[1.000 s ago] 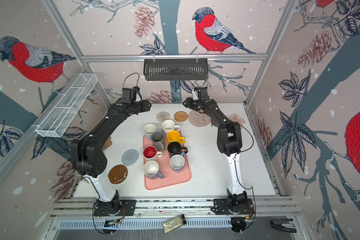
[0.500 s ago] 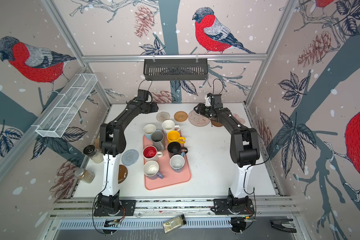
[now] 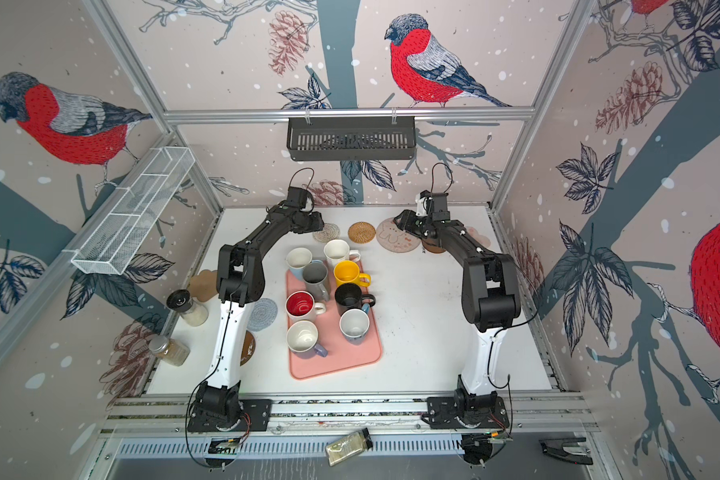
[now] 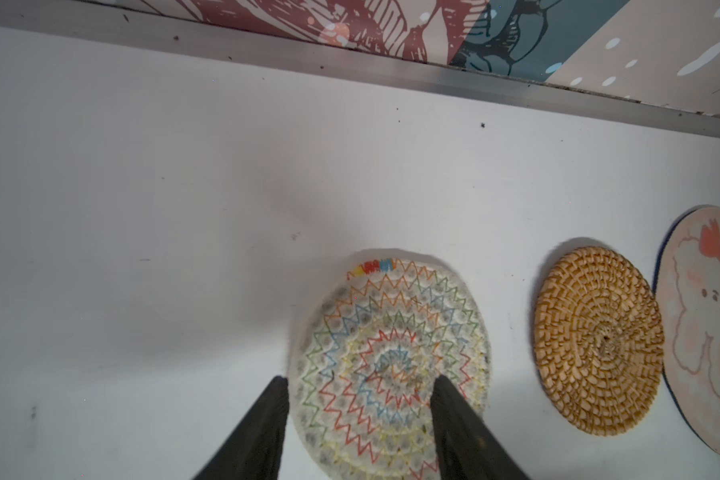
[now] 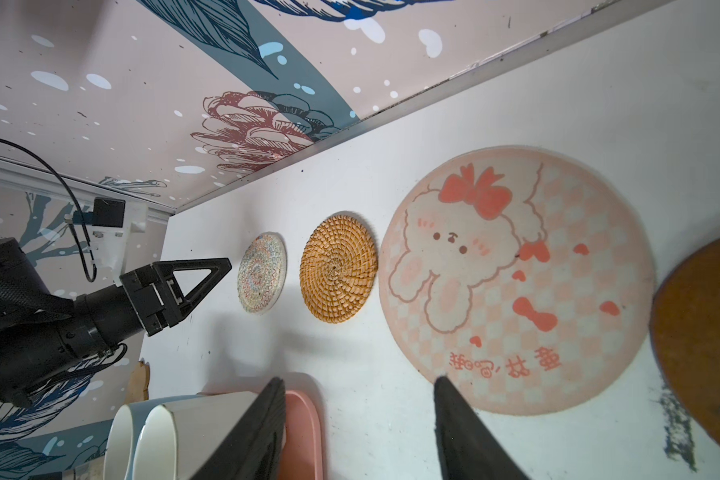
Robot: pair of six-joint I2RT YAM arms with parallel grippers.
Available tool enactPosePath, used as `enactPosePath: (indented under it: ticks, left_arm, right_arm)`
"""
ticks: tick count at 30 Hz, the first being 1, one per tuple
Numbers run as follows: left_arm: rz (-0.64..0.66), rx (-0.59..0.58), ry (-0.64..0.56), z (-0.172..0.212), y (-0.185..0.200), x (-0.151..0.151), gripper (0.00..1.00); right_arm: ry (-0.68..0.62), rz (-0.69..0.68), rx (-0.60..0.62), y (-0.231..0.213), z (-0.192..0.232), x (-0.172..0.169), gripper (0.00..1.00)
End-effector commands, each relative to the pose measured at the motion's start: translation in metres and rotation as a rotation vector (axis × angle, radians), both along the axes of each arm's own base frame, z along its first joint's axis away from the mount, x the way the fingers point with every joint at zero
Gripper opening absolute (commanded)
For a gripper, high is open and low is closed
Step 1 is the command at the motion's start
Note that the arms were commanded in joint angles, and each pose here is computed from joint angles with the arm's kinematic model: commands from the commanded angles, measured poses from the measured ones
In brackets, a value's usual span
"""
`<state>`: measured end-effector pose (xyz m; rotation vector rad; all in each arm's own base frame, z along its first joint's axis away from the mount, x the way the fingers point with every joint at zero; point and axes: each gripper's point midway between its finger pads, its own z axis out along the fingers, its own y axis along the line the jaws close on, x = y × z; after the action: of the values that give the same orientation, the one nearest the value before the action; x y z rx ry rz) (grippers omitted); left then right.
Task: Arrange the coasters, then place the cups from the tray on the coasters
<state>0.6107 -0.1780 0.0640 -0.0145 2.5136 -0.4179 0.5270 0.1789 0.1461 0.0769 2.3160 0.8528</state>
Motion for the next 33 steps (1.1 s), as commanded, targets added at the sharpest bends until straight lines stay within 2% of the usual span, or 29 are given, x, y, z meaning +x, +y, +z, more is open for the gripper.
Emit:
enactPosePath:
  ticks: [1,10,25,29,33]
  left_arm:
    - [-0.033,0.003,-0.003,-0.003,-0.01,-0.002,0.56]
    - [-0.051,0.012,0.037,-0.025,-0.023,-0.007,0.57]
    - [-0.08,-0.038,0.02,-0.015,-0.051,-0.01,0.58]
    - [-0.061,-0.037,-0.011,0.001,-0.048,-0.005,0.62]
    - [-0.037,-0.039,-0.084,0.042,-0.039,0.005,0.7]
  right_arm:
    - [0.009,-0.009,0.003,0.0,-0.008,0.003,0.58]
    - [0.031,-0.007,0.007,0.001,-0.018,0.004,0.58]
    - [0.045,-0.002,0.016,0.002,-0.024,0.005,0.58]
    - [0.043,0.0,0.017,0.003,-0.024,0.005,0.58]
    - [0.043,0.003,0.017,0.004,-0.022,0.009,0.58]
